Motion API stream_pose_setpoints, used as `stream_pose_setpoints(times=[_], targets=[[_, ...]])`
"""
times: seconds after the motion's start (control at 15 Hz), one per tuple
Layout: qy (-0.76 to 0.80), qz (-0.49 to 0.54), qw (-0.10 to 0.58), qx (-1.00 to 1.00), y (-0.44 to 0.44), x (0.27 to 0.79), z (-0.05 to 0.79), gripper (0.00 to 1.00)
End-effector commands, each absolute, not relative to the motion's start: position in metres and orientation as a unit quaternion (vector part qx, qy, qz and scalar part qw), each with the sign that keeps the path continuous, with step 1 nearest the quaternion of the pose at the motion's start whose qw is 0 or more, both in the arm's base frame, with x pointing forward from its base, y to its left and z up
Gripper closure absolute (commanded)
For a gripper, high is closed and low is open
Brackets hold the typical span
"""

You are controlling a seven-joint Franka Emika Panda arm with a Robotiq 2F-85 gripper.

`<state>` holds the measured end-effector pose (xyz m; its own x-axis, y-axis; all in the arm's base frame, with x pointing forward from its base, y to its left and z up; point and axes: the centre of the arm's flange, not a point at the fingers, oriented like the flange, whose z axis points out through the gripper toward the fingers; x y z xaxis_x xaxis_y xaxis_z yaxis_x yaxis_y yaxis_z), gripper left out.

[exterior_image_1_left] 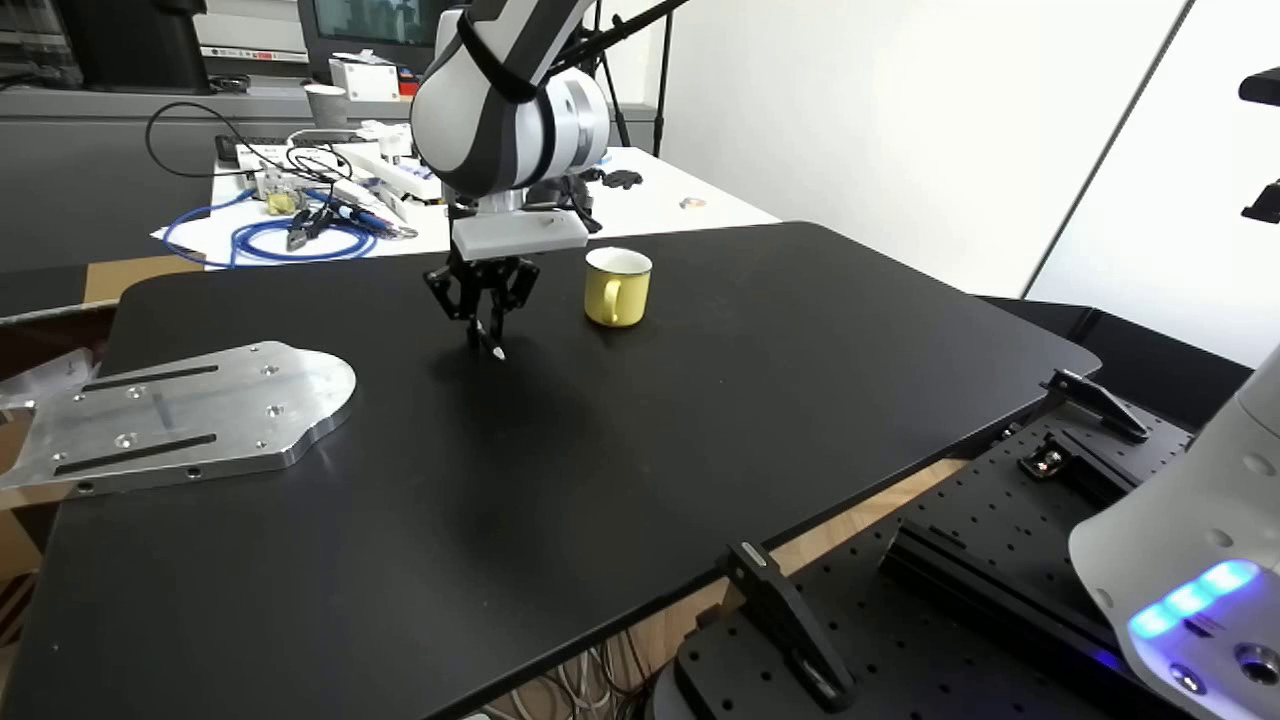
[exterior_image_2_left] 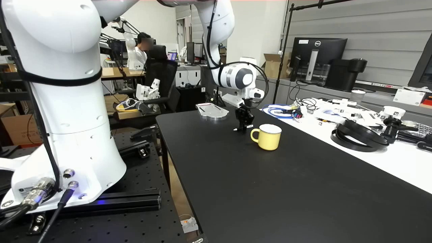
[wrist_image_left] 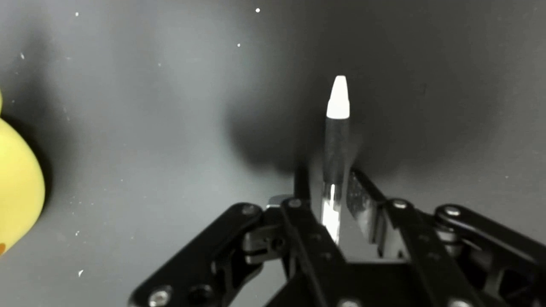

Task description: Pick up the pen and put it in the cup

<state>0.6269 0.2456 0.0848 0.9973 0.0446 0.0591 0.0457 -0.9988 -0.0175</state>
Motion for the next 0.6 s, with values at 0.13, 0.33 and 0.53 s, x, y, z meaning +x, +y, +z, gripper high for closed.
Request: stream_pose_setpoints(times=[0.13,0.33,0.53], targets=[[-0.009,-0.024,0.008,-1.000,0.249,0.635,0.079,1.00],[-0.006,-0.033,0.004,-0.999,0.246,0.641,0.096,0.97],[0.002,-0.040,0.004,-0.999,0.237,0.653,0.122,0.97]])
